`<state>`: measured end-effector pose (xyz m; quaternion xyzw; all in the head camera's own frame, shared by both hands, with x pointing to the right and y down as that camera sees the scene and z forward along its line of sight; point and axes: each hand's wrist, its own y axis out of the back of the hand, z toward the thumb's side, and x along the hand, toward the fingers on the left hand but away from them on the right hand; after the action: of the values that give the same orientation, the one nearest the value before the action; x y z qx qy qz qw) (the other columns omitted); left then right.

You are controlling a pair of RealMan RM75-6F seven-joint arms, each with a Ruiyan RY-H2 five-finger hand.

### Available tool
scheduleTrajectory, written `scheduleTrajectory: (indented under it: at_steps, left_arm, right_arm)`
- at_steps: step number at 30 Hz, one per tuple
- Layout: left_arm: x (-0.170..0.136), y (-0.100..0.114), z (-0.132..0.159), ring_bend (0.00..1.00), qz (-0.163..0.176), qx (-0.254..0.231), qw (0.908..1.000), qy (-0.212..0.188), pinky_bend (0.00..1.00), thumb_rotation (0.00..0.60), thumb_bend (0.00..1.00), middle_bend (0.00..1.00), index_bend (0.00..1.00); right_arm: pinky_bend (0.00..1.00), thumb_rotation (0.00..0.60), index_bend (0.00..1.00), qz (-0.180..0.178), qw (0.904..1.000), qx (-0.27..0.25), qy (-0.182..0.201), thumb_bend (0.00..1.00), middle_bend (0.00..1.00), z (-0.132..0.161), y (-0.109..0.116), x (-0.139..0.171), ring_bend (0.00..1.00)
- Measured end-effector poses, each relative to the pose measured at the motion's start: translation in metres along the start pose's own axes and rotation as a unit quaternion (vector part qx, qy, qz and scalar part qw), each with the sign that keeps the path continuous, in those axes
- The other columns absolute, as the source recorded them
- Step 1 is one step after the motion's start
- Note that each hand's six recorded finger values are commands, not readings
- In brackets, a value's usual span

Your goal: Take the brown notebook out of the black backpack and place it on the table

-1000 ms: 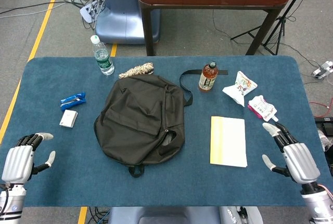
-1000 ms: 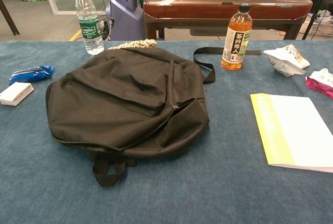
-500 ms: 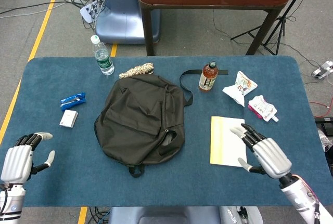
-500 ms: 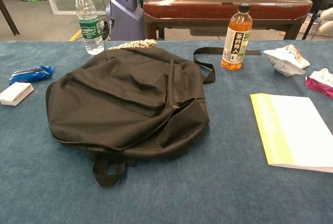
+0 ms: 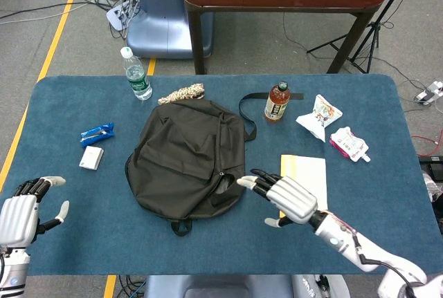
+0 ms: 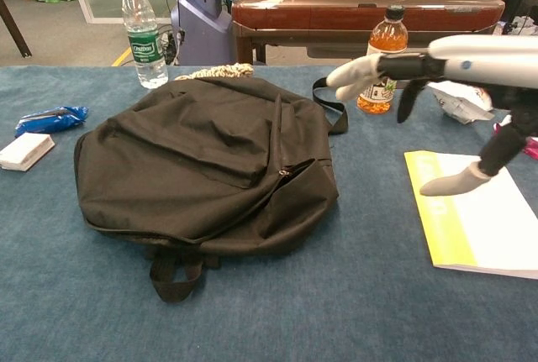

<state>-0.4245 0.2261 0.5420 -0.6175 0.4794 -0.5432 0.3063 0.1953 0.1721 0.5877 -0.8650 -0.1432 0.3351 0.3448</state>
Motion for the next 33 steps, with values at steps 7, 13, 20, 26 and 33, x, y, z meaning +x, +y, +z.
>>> scheduleTrajectory:
  at_steps: [7, 13, 20, 26, 33]
  left_arm:
    - [-0.002, 0.004, -0.001, 0.25, 0.005, -0.002, 1.0000, 0.003, 0.20, 0.600, 0.33, 0.32, 0.35]
    - [-0.003, 0.007, 0.001, 0.25, 0.010, -0.005, 0.9999, 0.004, 0.20, 0.600, 0.33, 0.32, 0.35]
    - [-0.003, 0.009, 0.003, 0.25, 0.011, -0.004, 0.9999, 0.001, 0.20, 0.600, 0.33, 0.32, 0.35]
    - [-0.004, 0.011, 0.004, 0.25, 0.012, -0.003, 0.9999, 0.001, 0.20, 0.600, 0.33, 0.32, 0.35]
    - [-0.006, 0.013, 0.002, 0.25, 0.013, -0.003, 0.9999, 0.006, 0.20, 0.600, 0.33, 0.32, 0.35]
  right_arm:
    - [0.32, 0.600, 0.26, 0.011, 0.9994, 0.007, 0.033, 0.22, 0.16, 0.019, -0.006, -0.039, 0.04]
    - [0.32, 0.600, 0.26, 0.026, 0.9981, 0.016, 0.053, 0.22, 0.17, 0.031, -0.015, -0.077, 0.04]
    - [0.32, 0.600, 0.24, 0.043, 0.9953, 0.049, 0.072, 0.22, 0.17, 0.044, -0.034, -0.108, 0.04]
    - [0.32, 0.600, 0.23, 0.049, 0.9925, 0.079, 0.079, 0.22, 0.16, 0.052, -0.051, -0.133, 0.04]
    - [0.32, 0.600, 0.23, 0.052, 0.9909, 0.094, 0.081, 0.22, 0.16, 0.056, -0.065, -0.153, 0.04]
